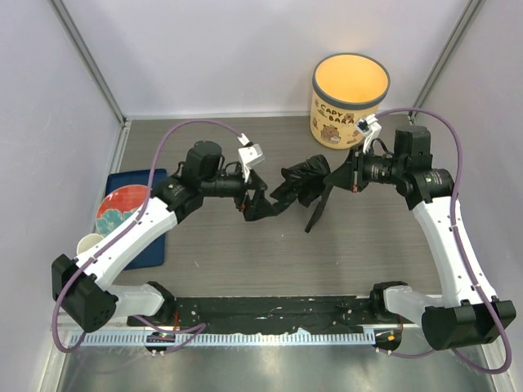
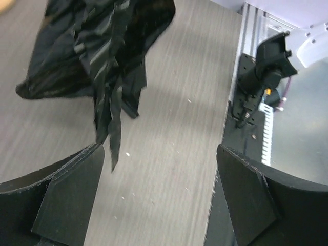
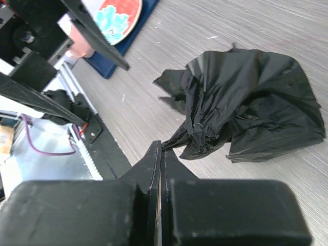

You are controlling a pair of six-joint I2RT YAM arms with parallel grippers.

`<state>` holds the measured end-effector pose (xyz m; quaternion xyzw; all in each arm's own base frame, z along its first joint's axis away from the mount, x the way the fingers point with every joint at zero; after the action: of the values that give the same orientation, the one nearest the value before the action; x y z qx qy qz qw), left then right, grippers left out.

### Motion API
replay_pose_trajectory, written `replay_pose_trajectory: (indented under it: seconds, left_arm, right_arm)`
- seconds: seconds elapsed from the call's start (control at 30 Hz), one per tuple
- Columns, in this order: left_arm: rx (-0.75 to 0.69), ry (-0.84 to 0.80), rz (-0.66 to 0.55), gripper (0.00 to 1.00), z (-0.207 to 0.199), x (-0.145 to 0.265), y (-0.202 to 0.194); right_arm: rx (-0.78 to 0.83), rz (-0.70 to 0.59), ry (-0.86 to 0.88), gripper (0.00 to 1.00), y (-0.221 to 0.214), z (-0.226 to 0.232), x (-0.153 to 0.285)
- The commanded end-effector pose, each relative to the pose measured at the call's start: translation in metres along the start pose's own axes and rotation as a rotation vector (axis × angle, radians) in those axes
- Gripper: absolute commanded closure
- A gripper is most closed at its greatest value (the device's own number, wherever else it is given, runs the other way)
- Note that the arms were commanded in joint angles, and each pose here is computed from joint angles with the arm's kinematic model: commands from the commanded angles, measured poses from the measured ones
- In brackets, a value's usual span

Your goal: Put the trash bags into the trash bin

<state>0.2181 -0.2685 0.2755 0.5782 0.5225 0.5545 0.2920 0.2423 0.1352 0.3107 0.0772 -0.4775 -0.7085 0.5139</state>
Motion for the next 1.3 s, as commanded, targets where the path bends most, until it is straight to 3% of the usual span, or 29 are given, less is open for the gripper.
replay_pose_trajectory:
  seconds: [0.0, 0.17, 0.43, 0.53, 0.57, 0.63, 0.67, 0.77, 1.0, 1.07, 1.2, 1.27]
  left_arm:
    - [-0.180, 0.164, -0.134, 0.04, 0.011, -0.008, 0.054]
    - [-0.320, 0.247, -0.169, 0.06, 0.017, -0.014, 0.074]
    - [-0.384, 0.159, -0.073, 0.02, 0.016, -0.054, 0.053]
    - [-0.368, 0.195, -0.024, 0.19, 0.028, -0.061, 0.048]
    - [-0.360, 0.189, -0.002, 0.44, 0.029, -0.060, 0.046]
    - [-0.331, 0.160, 0.027, 0.63, 0.028, -0.054, 0.040]
    - [-0.333, 0.167, 0.016, 0.78, 0.027, -0.048, 0.042]
    - [-0.322, 0.137, 0.008, 1.00, 0.021, -0.040, 0.038]
    - [-0.142, -0.070, -0.059, 1.00, -0.015, -0.012, 0.048]
    - [-0.042, -0.147, -0.046, 1.00, -0.029, -0.011, 0.048]
    - [0.079, -0.213, -0.019, 1.00, -0.037, -0.015, 0.050]
    - [0.107, -0.200, -0.003, 1.00, -0.035, -0.016, 0.048]
  right_arm:
    - [0.071, -0.062, 0.149, 0.99, 0.018, 0.046, 0.006]
    - [0.111, -0.031, 0.196, 0.99, 0.009, 0.063, 0.001]
    - [0.141, -0.033, 0.261, 0.99, 0.016, 0.080, -0.004]
    - [0.166, -0.032, 0.249, 0.99, 0.017, 0.080, -0.002]
    - [0.180, -0.026, 0.239, 0.99, 0.016, 0.077, -0.002]
    - [0.201, -0.001, 0.218, 0.99, 0.010, 0.072, -0.002]
    - [0.195, 0.002, 0.207, 0.99, 0.009, 0.071, -0.002]
    - [0.222, 0.009, 0.159, 0.99, 0.005, 0.060, -0.004]
    - [0.297, 0.034, -0.102, 0.99, 0.006, 0.004, -0.014]
    - [0.329, 0.038, -0.107, 0.99, 0.009, -0.002, -0.019]
    - [0.489, 0.029, 0.005, 0.35, 0.021, 0.013, -0.019]
    - [0.570, -0.015, 0.019, 0.24, 0.027, 0.022, -0.010]
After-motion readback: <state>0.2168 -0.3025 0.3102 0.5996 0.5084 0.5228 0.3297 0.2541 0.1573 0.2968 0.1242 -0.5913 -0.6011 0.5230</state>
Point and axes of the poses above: each gripper's point midway between its finger pads, its own x axis back along the fingers, its own z axis along the line the jaws close on, y = z × x, the point moved 3 cm from there along x, back along the fingers, and after that the axes turned 4 degrees about -x, right-handed, at the moved point
